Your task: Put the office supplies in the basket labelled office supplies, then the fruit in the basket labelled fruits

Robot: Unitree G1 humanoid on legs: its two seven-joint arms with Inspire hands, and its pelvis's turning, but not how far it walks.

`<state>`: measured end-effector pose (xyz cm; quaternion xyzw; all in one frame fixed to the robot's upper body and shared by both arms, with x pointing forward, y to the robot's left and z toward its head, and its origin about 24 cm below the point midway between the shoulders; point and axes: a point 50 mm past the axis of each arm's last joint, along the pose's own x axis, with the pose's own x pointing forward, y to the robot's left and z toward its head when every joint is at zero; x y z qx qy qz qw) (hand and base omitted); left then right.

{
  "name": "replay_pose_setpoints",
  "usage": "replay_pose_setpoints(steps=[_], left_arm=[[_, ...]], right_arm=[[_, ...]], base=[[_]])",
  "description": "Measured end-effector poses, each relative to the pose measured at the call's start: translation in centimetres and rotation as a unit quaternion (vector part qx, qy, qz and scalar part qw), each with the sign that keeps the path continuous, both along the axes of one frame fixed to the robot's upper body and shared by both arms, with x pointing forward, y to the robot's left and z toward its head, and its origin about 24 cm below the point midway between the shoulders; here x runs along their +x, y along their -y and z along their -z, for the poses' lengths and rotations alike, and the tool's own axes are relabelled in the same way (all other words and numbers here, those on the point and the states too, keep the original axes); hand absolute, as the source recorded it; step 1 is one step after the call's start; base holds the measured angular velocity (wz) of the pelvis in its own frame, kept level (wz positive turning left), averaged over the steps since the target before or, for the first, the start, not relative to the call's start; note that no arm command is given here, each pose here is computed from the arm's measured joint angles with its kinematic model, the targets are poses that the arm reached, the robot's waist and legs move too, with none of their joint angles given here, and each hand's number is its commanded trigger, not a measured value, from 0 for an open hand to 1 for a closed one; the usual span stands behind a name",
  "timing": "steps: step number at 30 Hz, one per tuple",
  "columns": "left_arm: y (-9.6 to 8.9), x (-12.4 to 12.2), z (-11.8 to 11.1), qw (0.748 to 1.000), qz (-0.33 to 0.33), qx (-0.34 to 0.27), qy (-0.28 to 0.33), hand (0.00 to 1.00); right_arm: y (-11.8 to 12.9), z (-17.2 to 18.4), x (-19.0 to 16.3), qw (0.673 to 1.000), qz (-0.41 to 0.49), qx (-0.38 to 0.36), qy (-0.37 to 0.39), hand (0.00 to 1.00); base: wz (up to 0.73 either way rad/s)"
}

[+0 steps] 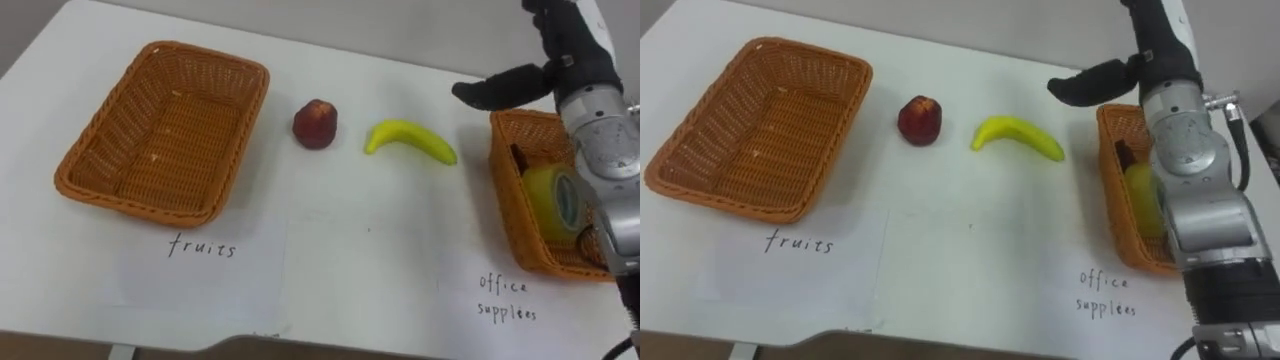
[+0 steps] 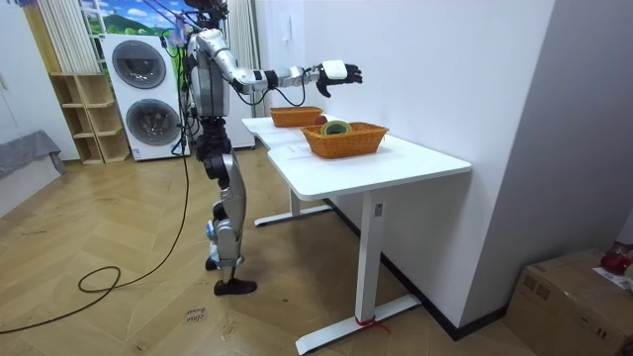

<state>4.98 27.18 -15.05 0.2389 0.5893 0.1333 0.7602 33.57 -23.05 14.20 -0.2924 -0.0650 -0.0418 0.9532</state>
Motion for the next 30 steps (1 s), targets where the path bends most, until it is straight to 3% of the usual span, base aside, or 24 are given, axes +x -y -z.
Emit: replay_pose_setpoints(steps=[14,30], left_arm=[[-0.4,1.1,-0.2,1.0,0.018,0.001,0.009,0.0],[-1.0,1.1,-0.3,0.999,0.033,0.006,-0.004,0.0]], right_arm=[[0.1,3.1,0.6,0.995,-0.015,-0.056,-0.077,0.0],[-2.4,5.6,2.1,0.972,-0.067,-0.165,-0.152,0.0]], base=[[0.02],[0.04]])
